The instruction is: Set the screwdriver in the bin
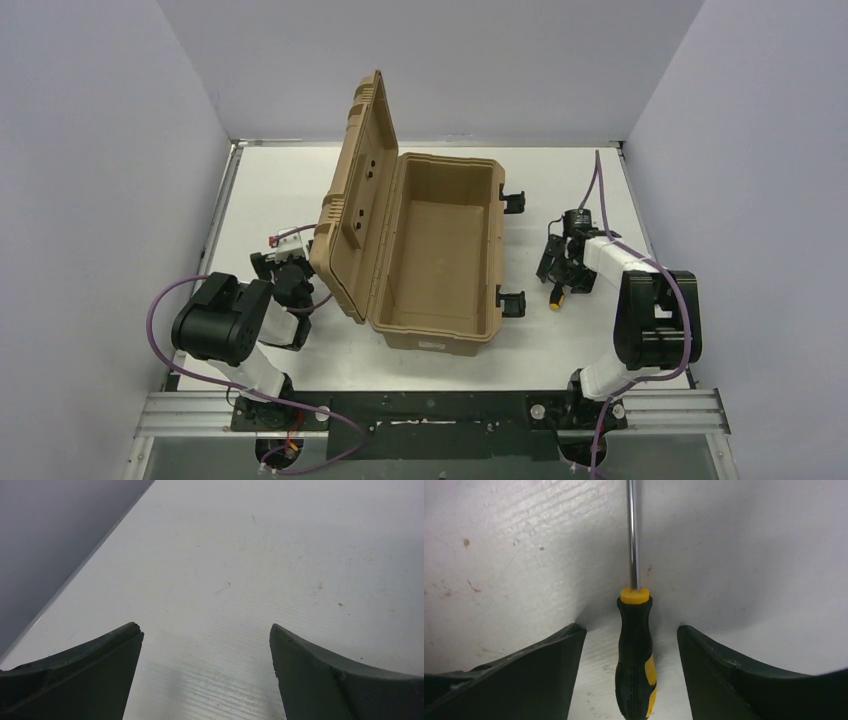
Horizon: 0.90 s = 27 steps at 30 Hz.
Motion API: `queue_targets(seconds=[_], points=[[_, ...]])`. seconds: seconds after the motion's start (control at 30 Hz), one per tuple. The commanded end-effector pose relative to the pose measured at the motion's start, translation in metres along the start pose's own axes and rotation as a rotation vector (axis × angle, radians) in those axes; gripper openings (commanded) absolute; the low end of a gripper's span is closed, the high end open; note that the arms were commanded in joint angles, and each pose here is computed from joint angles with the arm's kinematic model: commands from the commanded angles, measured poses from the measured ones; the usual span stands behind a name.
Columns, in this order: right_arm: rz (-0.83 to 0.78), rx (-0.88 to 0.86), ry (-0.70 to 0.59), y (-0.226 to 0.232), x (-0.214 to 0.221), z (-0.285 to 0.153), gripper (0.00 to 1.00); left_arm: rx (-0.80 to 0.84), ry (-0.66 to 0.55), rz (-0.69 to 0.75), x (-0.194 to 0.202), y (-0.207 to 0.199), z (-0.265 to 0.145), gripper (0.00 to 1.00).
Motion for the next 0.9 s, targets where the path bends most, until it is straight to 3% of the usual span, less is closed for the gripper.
queue_targets(seconds=[0.0,0.13,0.17,0.3,0.43,0.6,0.73,0.87], points=[[0.006,-0.043,0.01,0.006,0.006,0.009,0.57,0.002,-0.043,-0.034,-0.009,-0.003,0.002,0.97],[-0.008,-0.026,0.016,0.003,0.001,0.004,0.06,0.001,-0.044,-0.032,-0.009,-0.003,0.002,0.97],[-0.006,-0.02,-0.003,0.003,-0.007,-0.004,0.0,0.0,-0.046,-0.031,-0.009,-0.003,0.002,0.97],[0.022,-0.013,-0.143,-0.002,-0.049,-0.058,0.0,0.0,-0.049,-0.025,-0.009,-0.003,0.002,0.97],[0.059,-0.012,-0.361,-0.001,-0.102,-0.142,0.0,-0.001,-0.055,-0.022,-0.009,-0.002,0.002,0.97],[-0.023,-0.103,-0.645,0.062,-0.141,-0.244,0.0,-0.001,-0.059,-0.022,-0.01,-0.003,0.002,0.97],[-0.157,-0.229,-0.672,0.139,-0.129,-0.257,0.0,-0.001,-0.055,-0.022,-0.009,-0.003,0.002,0.97],[-0.277,-0.284,-0.559,0.195,-0.097,-0.223,0.0,-0.002,-0.054,-0.024,-0.009,-0.003,0.002,0.97]])
Point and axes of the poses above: each gripper's point midway between its finger pads, its own z axis out along the fingers, its own y axis along the line the jaws close on, x = y × z, the point moved 7 cm from there along -z, back along the fingers, and after that the axes turned 13 degrees about -z, right-handed, at the moved point
